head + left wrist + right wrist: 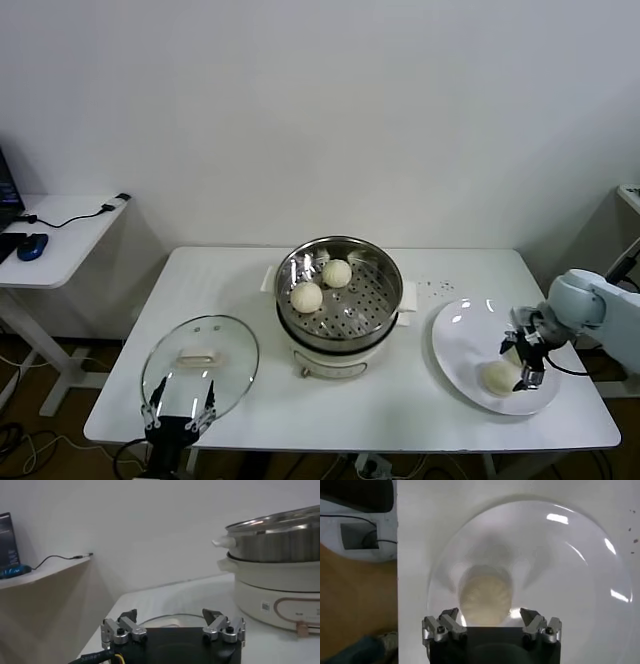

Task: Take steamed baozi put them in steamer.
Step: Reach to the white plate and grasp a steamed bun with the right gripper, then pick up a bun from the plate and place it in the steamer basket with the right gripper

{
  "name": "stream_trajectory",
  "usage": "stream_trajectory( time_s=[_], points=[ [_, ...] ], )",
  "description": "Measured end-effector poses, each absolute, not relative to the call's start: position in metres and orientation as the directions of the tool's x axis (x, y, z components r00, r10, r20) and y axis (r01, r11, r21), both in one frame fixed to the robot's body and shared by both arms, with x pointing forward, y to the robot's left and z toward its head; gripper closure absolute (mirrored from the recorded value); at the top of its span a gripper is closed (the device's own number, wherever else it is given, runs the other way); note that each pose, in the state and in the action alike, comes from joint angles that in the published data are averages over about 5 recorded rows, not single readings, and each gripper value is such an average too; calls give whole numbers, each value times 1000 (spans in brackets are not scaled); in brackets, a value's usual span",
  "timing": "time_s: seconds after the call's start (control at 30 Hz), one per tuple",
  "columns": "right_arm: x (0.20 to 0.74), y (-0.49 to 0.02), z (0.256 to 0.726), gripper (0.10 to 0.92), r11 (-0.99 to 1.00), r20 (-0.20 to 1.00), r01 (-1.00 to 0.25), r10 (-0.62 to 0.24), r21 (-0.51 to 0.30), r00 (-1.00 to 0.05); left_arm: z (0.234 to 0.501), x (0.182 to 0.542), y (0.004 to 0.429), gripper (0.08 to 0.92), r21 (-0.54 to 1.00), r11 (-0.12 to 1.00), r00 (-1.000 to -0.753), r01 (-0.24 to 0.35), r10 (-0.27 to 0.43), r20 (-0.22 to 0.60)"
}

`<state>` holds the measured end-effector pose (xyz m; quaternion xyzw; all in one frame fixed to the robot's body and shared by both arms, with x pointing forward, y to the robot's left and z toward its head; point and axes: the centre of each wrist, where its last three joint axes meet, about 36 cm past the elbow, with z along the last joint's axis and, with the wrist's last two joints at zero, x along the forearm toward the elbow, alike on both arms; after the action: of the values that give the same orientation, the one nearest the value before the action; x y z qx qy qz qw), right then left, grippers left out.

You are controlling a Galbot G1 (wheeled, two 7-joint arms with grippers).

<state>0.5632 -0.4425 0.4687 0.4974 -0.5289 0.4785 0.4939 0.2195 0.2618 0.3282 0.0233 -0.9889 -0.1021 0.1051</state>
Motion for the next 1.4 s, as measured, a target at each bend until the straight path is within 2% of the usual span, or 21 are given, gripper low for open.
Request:
stream_trajectory(
  time_s=[0.4,0.73,0.97,1.2,1.4],
  points=[
    [565,-432,452,205,23,999,-1000,-41,18,17,326,219,263,177,209,977,-976,-26,-71,208],
    [568,-431,450,346,19,999,-1000,-32,25,24,324,219,263,177,209,978,-975,-25,-70,212],
    [568,-432,451,398,18,999,-999,-32,29,28,324,219,262,177,208,978,-975,-23,-68,213],
    [574,-430,462,411,-13,999,-1000,-35,19,19,322,218,261,177,208,978,-974,-17,-63,217],
    [600,-415,500,406,-163,999,-986,-34,-29,-24,322,218,262,177,211,977,-974,-12,-58,217]
  ],
)
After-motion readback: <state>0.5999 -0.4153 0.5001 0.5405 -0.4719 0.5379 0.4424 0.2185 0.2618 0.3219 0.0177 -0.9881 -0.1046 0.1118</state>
